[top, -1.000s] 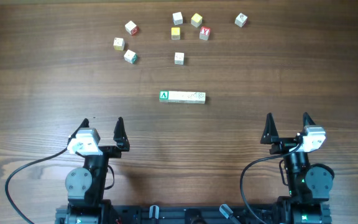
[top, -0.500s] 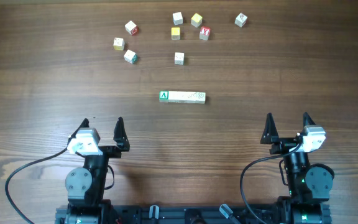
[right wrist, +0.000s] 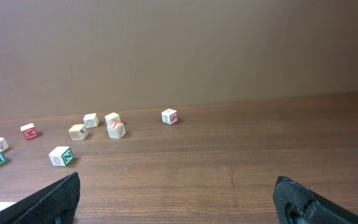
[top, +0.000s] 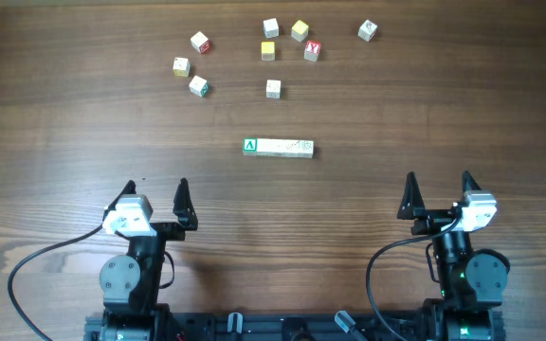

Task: Form a horizontal line

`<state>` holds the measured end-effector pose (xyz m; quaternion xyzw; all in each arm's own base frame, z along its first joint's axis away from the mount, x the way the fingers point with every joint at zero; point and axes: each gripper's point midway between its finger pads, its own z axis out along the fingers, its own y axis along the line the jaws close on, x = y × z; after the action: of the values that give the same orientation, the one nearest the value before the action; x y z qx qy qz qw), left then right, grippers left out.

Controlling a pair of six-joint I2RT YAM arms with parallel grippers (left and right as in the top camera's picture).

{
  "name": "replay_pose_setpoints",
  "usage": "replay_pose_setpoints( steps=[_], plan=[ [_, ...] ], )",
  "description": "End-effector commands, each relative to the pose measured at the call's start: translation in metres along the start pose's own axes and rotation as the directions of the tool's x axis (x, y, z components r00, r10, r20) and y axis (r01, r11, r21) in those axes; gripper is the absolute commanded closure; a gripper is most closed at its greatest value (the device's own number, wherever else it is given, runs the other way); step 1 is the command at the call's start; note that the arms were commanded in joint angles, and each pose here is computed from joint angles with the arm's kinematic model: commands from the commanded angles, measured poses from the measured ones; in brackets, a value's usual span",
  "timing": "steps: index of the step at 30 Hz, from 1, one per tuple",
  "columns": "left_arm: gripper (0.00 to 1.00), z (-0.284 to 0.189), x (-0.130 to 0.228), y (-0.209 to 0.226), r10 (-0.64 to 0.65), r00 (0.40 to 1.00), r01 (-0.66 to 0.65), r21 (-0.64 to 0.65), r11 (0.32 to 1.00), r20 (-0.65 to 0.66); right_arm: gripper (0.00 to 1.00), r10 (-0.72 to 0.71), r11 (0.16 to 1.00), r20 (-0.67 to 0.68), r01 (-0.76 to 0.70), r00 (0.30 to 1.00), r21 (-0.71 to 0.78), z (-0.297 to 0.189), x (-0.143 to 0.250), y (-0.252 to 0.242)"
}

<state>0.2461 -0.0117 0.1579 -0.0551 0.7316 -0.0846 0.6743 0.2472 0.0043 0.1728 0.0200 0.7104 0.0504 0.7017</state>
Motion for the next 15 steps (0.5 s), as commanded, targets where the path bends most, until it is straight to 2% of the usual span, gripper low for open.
replay_pose_setpoints(
  steps=[1, 15],
  plan=[
    [0.00, -0.0001, 0.0016, -0.0013, 0.022, 1.000, -0.022, 0.012, 1.000, 0.000, 0.00, -0.019, 1.000, 0.013, 0.019, 1.000, 0.009, -0.0007, -0.0030, -0.0016],
    [0.00, -0.0001, 0.0016, -0.0013, 0.022, 1.000, -0.022, 0.012, 1.000, 0.000, 0.00, -0.019, 1.000, 0.013, 0.019, 1.000, 0.009, -0.0007, -0.0030, -0.0016]
  ],
)
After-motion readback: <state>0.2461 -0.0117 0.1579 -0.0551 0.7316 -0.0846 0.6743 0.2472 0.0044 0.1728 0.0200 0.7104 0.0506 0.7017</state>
